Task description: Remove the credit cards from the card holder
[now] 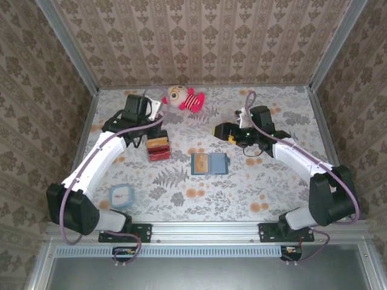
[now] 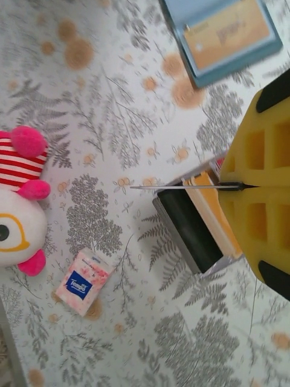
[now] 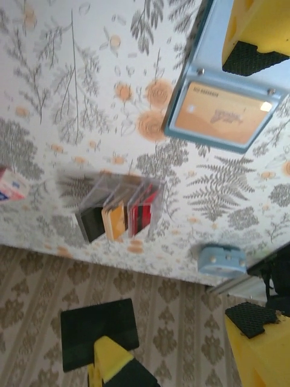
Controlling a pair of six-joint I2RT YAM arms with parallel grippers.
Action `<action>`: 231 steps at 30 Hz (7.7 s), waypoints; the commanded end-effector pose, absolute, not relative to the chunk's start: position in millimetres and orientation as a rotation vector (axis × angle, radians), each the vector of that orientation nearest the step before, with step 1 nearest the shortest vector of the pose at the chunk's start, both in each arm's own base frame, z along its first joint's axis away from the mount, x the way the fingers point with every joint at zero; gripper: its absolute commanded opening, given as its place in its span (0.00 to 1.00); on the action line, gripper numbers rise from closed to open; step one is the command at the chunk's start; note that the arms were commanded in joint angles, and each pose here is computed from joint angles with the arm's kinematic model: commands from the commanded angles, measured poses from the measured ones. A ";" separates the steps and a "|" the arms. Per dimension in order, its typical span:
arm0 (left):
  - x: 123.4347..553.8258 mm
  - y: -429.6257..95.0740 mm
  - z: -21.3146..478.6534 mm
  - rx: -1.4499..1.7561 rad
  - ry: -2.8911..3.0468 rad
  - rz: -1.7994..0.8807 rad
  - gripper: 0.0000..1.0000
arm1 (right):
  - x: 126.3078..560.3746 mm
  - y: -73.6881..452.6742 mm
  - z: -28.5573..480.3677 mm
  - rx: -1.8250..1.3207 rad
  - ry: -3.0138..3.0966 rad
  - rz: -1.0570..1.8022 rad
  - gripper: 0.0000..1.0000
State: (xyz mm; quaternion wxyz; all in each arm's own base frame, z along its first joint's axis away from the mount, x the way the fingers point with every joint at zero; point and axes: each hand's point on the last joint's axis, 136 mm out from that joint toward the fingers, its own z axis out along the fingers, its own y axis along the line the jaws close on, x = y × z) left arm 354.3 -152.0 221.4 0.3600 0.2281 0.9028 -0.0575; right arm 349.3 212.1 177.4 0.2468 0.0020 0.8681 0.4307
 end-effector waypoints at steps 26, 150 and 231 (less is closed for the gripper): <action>376.2 -148.9 176.3 1.706 1.955 -0.289 0.00 | 361.1 200.2 166.2 0.033 2.424 1.092 1.00; 291.7 -287.8 54.0 -0.017 2.748 -0.791 0.20 | 319.1 271.2 25.9 0.204 2.903 0.980 0.19; 282.4 -280.3 35.4 0.063 2.810 -0.759 0.15 | 316.1 230.7 54.3 0.188 2.779 0.933 0.00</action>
